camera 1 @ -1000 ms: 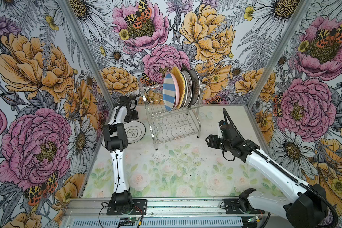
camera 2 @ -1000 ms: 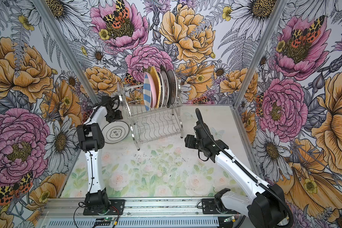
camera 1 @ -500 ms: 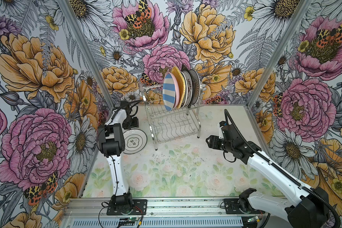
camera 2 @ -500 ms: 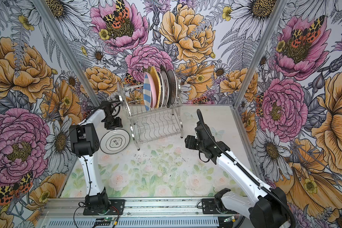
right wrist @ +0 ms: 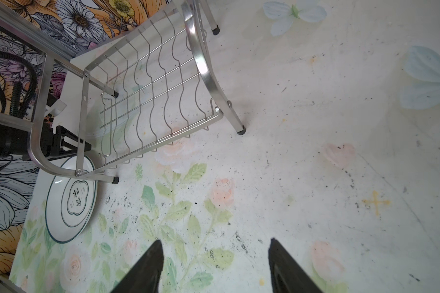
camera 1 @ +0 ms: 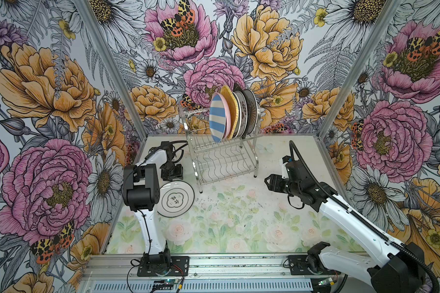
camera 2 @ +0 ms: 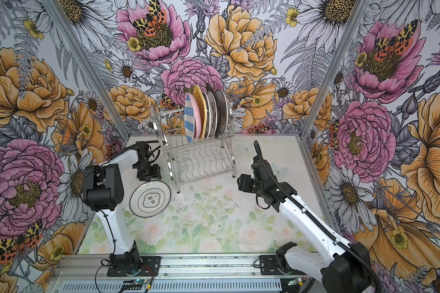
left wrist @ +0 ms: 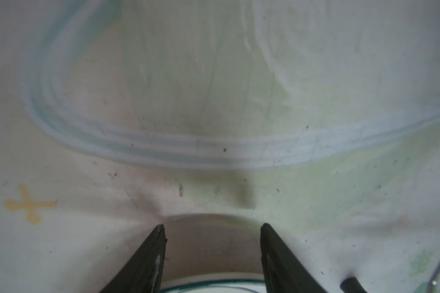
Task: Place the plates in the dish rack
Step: 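Grip the white plate with the left gripper and drag it toward the robot, then tilt the white plate upright on its edge with the left gripper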
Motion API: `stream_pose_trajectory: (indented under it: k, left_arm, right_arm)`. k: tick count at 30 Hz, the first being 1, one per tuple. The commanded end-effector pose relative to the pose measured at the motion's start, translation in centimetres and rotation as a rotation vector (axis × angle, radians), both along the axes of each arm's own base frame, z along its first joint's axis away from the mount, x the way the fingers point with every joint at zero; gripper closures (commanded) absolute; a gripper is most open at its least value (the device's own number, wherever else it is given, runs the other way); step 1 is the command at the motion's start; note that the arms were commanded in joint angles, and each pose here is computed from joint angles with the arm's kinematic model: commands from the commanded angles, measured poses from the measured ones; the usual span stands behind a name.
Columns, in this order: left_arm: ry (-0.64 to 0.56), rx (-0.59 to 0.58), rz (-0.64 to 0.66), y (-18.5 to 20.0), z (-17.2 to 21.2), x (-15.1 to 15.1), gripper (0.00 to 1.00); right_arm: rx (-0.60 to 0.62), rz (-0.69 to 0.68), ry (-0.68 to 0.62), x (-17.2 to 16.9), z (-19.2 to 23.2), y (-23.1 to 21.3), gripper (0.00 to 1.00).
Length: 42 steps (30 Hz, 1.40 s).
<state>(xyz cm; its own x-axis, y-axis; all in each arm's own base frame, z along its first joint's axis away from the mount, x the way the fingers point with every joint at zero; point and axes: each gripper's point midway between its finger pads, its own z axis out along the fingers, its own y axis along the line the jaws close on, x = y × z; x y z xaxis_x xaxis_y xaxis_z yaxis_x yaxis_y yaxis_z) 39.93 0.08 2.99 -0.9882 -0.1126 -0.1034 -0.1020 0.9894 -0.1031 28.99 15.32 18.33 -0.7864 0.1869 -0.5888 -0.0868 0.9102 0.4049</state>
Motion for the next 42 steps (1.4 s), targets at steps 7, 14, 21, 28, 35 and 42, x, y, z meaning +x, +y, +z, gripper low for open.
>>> stream_pose_trajectory:
  k: [7,14,21,28,35,42]
  left_arm:
    - [0.001,0.004,0.029,-1.9,1.0,-6.0,0.41]
    - [-0.06,-0.038,0.08,-2.6,2.6,-7.5,0.34]
    - [-0.218,-0.095,0.27,0.1,6.0,-8.5,0.1]
    - [-0.289,-0.146,0.499,3.7,5.9,-12.1,0.02]
    - [-0.239,-0.262,0.611,5.2,4.8,-12.1,0.01]
    - [-0.16,-0.268,0.586,4.8,2.7,-12.2,0.01]
  right_arm:
    - [0.032,0.014,-0.031,-0.1,1.0,0.3,0.34]
    - [0.023,0.024,-0.033,0.0,0.9,0.3,0.34]
    - [0.028,0.026,-0.037,-0.4,0.9,0.2,0.33]
    - [0.031,0.02,-0.039,-0.6,0.9,0.0,0.33]
    - [0.037,0.019,-0.055,-0.7,1.5,-0.1,0.33]
    - [0.043,0.005,-0.071,-1.1,1.7,-0.5,0.32]
